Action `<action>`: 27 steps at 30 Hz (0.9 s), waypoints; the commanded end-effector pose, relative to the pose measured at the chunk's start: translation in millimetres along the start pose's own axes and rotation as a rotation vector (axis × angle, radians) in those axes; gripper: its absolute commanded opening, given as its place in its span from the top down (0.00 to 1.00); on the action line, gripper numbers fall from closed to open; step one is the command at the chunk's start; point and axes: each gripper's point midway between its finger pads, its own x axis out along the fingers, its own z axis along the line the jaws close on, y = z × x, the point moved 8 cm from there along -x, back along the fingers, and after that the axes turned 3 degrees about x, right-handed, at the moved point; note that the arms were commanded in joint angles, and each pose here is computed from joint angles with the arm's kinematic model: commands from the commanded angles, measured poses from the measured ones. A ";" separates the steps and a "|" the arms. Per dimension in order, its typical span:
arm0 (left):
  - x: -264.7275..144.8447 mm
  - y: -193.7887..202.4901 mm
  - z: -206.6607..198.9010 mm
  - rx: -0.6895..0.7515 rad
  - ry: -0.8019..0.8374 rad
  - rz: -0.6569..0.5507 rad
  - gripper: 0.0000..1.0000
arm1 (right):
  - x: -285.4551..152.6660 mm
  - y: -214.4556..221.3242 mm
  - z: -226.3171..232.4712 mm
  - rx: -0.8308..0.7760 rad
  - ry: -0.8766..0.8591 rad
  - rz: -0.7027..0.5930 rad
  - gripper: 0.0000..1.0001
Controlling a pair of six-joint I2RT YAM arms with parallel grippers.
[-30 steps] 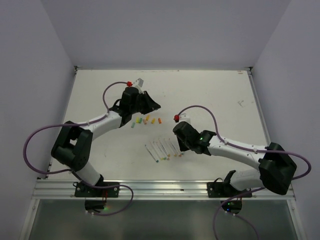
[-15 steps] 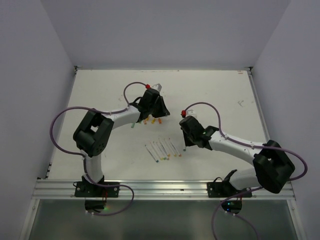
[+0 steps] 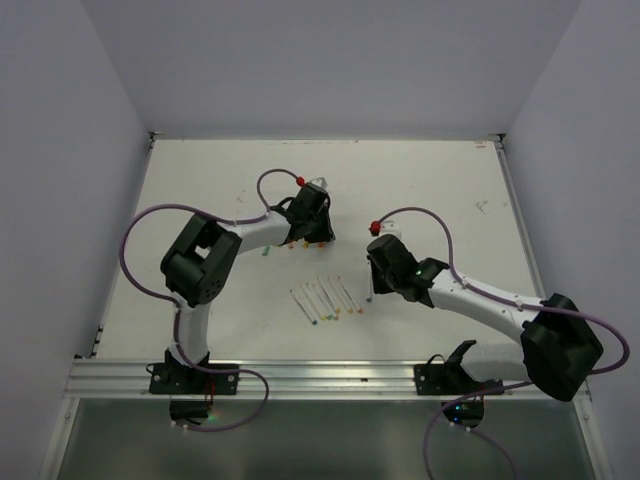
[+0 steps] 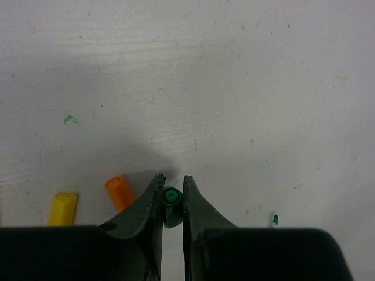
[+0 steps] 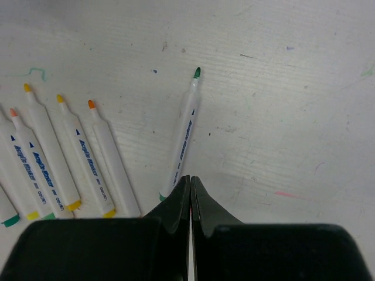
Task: Open the pen caps
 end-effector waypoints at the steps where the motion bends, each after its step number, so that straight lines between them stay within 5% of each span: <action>1: 0.5 -3.1 -0.6 0.029 -0.044 -0.025 0.83 | -3.6 -0.7 -0.2 0.032 -0.021 -0.029 0.97; 10: -7.0 -11.5 -2.9 0.051 -0.069 -0.060 0.48 | -4.5 8.2 0.0 0.058 -0.066 -0.022 0.96; 19: -44.7 -38.2 -30.7 0.081 0.037 -0.162 0.42 | -16.6 9.0 -6.6 0.073 -0.064 -0.049 0.92; 25: -90.8 -45.6 -58.8 0.125 0.171 -0.234 0.38 | -21.2 15.7 -11.2 0.100 -0.055 -0.039 0.34; 27: -107.7 -39.3 -62.4 0.125 0.236 -0.241 0.34 | -23.5 16.8 -13.2 0.119 -0.040 -0.037 0.25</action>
